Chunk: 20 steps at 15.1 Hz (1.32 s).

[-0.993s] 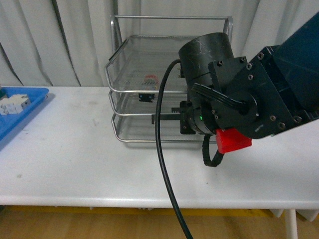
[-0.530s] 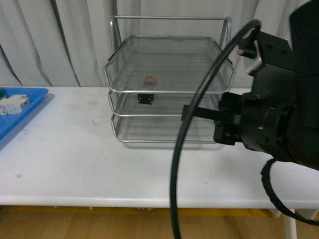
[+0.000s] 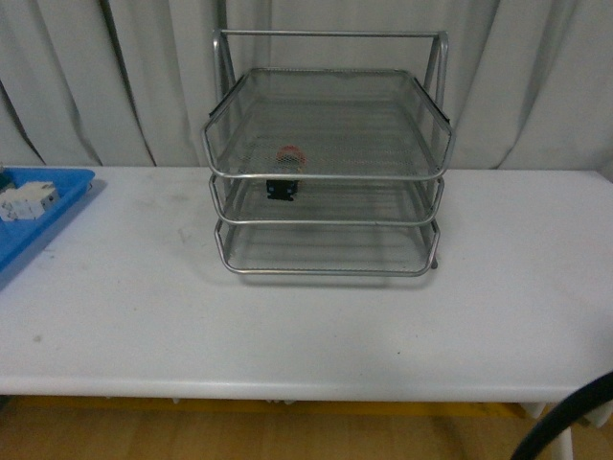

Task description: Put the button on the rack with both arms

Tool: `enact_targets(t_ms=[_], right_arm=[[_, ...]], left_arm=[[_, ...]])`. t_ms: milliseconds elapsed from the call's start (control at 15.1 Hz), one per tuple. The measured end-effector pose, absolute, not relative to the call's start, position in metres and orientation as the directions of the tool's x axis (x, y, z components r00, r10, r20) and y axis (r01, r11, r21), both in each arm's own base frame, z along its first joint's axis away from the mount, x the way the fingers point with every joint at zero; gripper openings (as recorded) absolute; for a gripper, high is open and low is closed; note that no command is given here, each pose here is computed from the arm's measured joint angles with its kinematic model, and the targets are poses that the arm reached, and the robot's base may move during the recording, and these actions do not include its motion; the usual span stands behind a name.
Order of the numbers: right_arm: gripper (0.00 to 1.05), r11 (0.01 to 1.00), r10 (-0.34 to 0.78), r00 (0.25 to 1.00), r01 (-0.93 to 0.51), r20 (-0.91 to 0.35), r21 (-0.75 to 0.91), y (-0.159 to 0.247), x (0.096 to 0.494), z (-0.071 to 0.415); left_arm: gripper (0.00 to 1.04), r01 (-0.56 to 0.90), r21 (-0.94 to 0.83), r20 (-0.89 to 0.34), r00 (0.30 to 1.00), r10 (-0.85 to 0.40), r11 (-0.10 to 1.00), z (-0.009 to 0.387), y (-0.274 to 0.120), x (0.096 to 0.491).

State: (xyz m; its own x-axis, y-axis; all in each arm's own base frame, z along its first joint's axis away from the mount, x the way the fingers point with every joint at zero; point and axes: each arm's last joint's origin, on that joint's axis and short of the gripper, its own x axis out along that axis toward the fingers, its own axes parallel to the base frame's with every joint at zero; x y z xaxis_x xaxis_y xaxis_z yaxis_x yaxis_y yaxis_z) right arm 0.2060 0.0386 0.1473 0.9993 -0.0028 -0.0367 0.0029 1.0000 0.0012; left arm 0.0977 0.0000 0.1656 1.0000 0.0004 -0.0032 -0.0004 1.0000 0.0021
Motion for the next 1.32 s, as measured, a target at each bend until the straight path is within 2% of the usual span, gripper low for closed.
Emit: enact_targets(t_ms=[132, 662, 1325], right_arm=[[0.02, 1.000, -0.008, 1.000, 0.008, -0.008, 0.005, 0.027, 0.191, 0.163], [0.02, 1.000, -0.017, 1.000, 0.017, -0.014, 0.005, -0.001, 0.146, 0.163], [0.02, 1.000, -0.008, 1.000, 0.008, 0.012, 0.006, -0.001, 0.118, 0.170]], left_arm=[[0.98, 0.000, 0.002, -0.003, 1.000, 0.000, 1.000, 0.166, 0.000, 0.098], [0.98, 0.000, 0.002, -0.003, 1.000, 0.000, 1.000, 0.166, 0.000, 0.098], [0.98, 0.000, 0.002, -0.003, 1.000, 0.000, 1.000, 0.166, 0.000, 0.098]])
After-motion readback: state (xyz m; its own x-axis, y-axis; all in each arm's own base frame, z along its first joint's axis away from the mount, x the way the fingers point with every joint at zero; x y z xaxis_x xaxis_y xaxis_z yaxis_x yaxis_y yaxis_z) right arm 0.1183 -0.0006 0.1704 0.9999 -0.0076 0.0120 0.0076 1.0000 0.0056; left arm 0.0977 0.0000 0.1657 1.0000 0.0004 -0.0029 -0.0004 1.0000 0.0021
